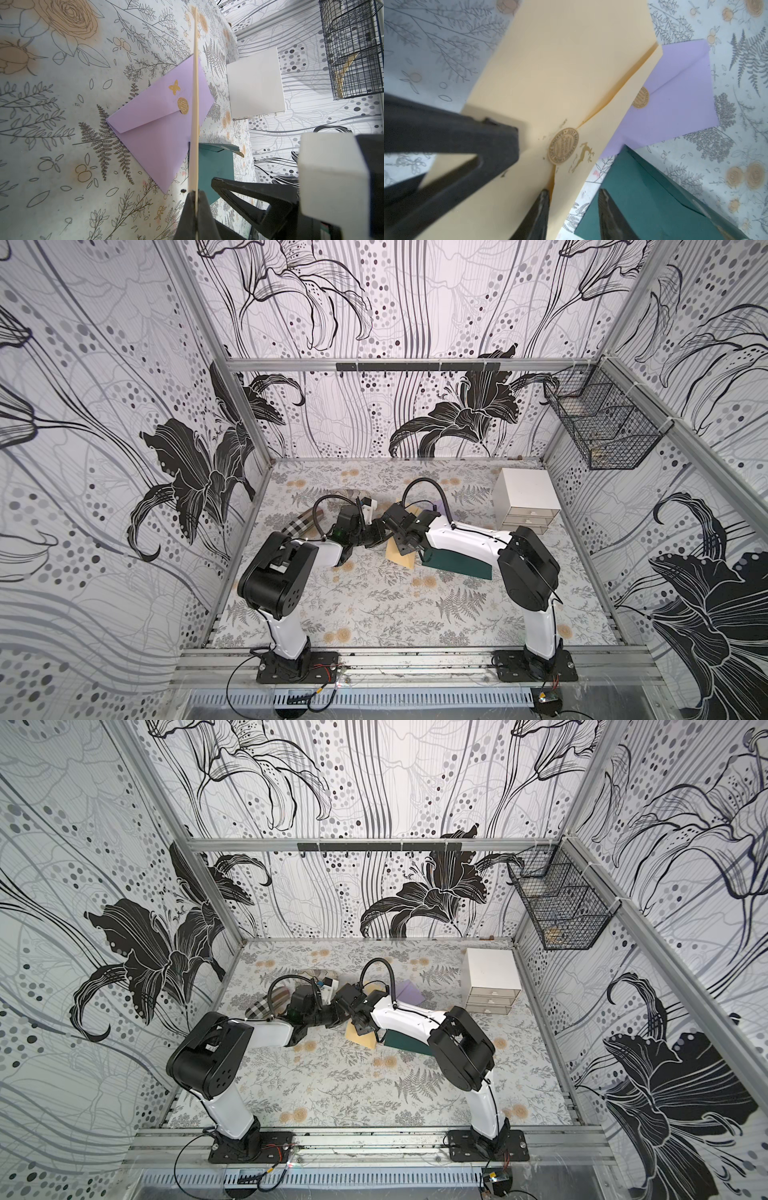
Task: Open the envelope
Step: Open the envelope flap on the envelope.
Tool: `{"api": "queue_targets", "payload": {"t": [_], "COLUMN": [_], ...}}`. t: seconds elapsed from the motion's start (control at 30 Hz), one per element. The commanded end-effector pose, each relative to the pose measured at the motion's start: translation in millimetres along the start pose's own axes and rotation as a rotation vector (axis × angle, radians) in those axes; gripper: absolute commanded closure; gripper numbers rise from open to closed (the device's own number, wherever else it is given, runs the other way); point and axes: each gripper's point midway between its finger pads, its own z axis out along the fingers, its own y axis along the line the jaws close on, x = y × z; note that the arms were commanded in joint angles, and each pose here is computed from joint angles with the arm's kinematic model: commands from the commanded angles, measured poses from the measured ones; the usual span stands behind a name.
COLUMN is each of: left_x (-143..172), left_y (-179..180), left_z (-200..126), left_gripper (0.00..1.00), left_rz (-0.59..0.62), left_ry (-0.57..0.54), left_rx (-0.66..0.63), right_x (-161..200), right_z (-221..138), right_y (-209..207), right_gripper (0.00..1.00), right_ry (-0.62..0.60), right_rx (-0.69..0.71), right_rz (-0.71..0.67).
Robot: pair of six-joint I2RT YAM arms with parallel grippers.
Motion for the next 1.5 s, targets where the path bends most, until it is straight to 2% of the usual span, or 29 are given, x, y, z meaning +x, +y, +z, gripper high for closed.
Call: {"api": "queue_targets", "payload": {"t": [0.0, 0.9, 1.47], "left_x": [-12, -11, -12], "left_y": [-11, -11, -12], "left_z": [3, 5, 3], "left_gripper": [1.0, 1.0, 1.0], "left_rz": [0.031, 0.021, 0.023], "left_ry": [-0.025, -0.021, -0.028], "left_rx": [0.039, 0.05, 0.048], "right_x": [5, 7, 16], "right_z": [3, 4, -5], "right_y": [-9, 2, -25], "right_gripper": [0.6, 0.88, 0.88], "right_ry": [0.025, 0.038, 0.013], "right_rx": [0.065, 0.011, 0.084], "right_rz": [-0.025, -0.001, 0.026]}}
